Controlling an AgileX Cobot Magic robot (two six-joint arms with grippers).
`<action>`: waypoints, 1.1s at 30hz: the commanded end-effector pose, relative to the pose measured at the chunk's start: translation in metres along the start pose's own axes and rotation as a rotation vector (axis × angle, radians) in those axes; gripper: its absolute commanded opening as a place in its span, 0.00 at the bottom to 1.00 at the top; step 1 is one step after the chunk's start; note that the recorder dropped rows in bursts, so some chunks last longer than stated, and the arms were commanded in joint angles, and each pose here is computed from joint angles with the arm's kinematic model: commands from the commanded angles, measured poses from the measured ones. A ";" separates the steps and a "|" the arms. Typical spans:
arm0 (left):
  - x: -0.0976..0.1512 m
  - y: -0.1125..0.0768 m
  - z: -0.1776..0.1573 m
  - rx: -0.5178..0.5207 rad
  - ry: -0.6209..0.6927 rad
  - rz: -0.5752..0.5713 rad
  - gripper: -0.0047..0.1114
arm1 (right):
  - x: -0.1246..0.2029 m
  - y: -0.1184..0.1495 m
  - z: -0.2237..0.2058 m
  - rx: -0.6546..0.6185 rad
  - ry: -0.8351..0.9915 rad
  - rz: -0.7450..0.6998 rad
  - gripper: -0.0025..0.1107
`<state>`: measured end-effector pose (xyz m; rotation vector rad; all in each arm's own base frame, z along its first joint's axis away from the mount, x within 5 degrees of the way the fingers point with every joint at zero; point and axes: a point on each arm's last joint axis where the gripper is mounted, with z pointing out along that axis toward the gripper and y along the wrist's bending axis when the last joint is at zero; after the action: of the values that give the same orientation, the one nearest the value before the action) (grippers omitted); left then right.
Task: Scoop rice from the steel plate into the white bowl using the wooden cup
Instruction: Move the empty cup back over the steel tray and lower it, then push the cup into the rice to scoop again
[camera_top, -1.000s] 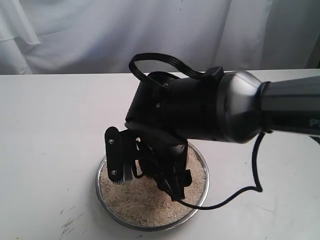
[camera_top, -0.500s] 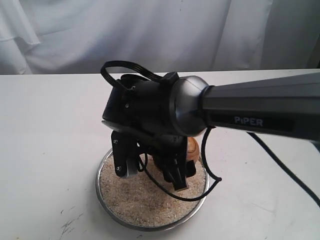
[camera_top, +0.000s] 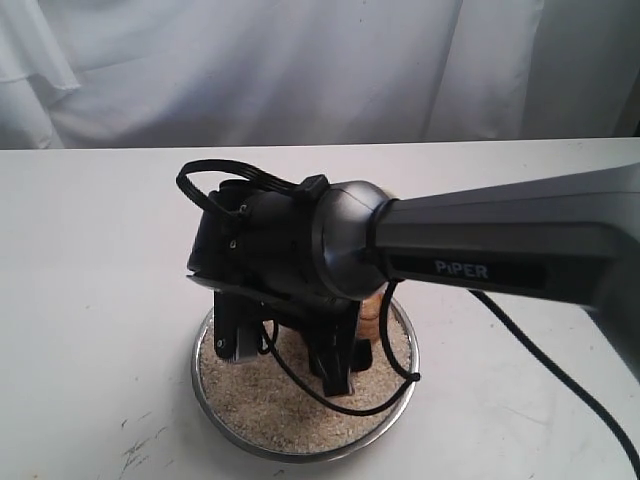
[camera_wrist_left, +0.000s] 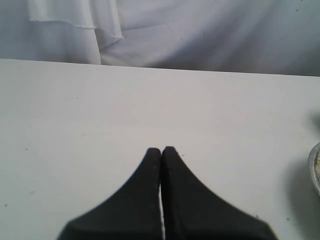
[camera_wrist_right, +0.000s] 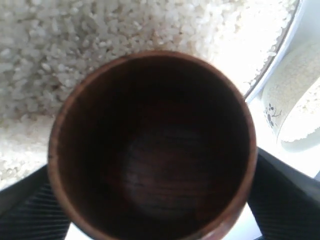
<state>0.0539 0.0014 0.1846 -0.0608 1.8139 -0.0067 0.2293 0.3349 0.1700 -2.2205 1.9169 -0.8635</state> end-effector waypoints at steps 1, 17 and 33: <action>0.000 0.000 0.000 0.002 -0.012 0.001 0.04 | 0.001 -0.004 -0.005 0.030 -0.009 0.021 0.02; 0.000 0.000 0.000 0.002 -0.012 0.001 0.04 | -0.003 -0.005 -0.005 0.042 -0.056 0.141 0.68; 0.000 0.000 0.000 0.002 -0.012 0.001 0.04 | -0.003 -0.006 -0.005 0.062 -0.073 0.182 0.80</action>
<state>0.0539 0.0014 0.1846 -0.0608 1.8139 -0.0067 0.2325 0.3401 0.1702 -1.9850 2.0215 -0.7965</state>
